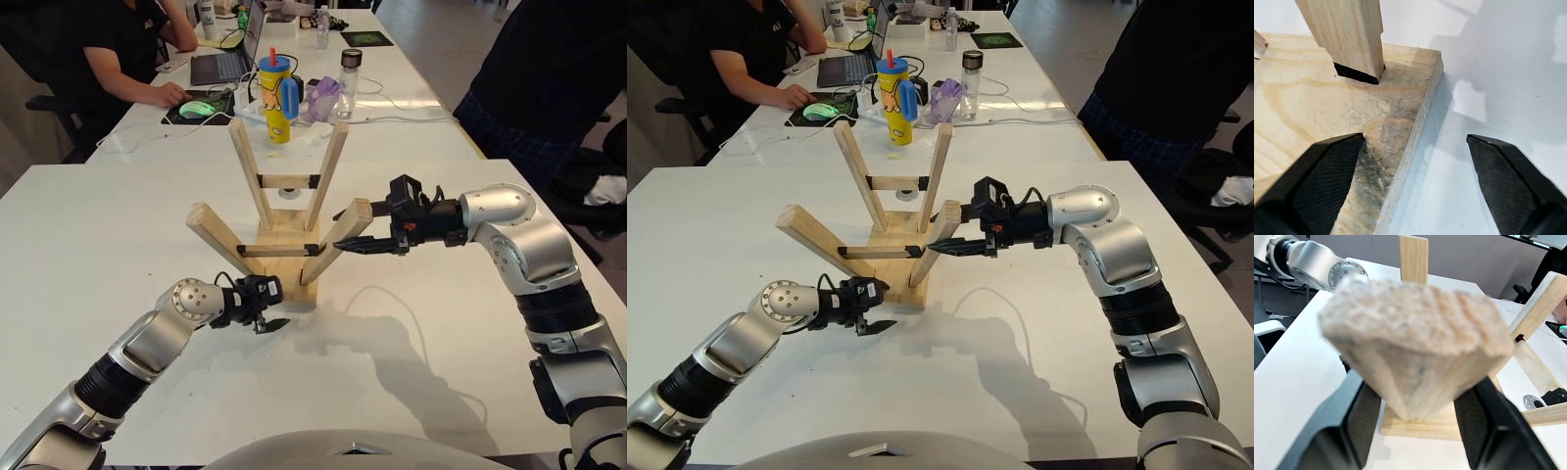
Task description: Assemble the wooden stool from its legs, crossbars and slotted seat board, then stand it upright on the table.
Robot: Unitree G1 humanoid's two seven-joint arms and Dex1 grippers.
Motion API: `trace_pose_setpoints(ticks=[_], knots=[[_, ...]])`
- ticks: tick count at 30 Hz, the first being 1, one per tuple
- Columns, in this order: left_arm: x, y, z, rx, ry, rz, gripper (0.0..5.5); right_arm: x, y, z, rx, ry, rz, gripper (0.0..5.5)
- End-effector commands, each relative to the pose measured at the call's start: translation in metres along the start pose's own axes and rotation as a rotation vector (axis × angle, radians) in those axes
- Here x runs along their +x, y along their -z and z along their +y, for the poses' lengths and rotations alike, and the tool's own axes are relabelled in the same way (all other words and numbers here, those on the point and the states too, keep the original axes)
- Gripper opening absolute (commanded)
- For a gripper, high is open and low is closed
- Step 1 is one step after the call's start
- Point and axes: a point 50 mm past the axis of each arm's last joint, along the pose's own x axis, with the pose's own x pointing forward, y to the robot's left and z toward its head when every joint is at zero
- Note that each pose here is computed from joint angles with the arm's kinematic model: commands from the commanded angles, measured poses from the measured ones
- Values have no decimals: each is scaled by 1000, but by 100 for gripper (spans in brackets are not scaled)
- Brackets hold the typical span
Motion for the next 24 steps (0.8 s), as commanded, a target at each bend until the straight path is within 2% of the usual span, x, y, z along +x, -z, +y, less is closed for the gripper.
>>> trace_pose_setpoints(ticks=[1,10,16,24], knots=[[22,41,-46,-194,203,138,390,23,48,1,168,26,222,205],[26,43,-46,-195,208,142,390,29,66,-9,249,20,299,205],[28,49,-47,-209,207,151,390,36,55,-26,221,65,257,205],[31,51,-47,-212,207,151,390,63,55,15,167,-192,264,205]])
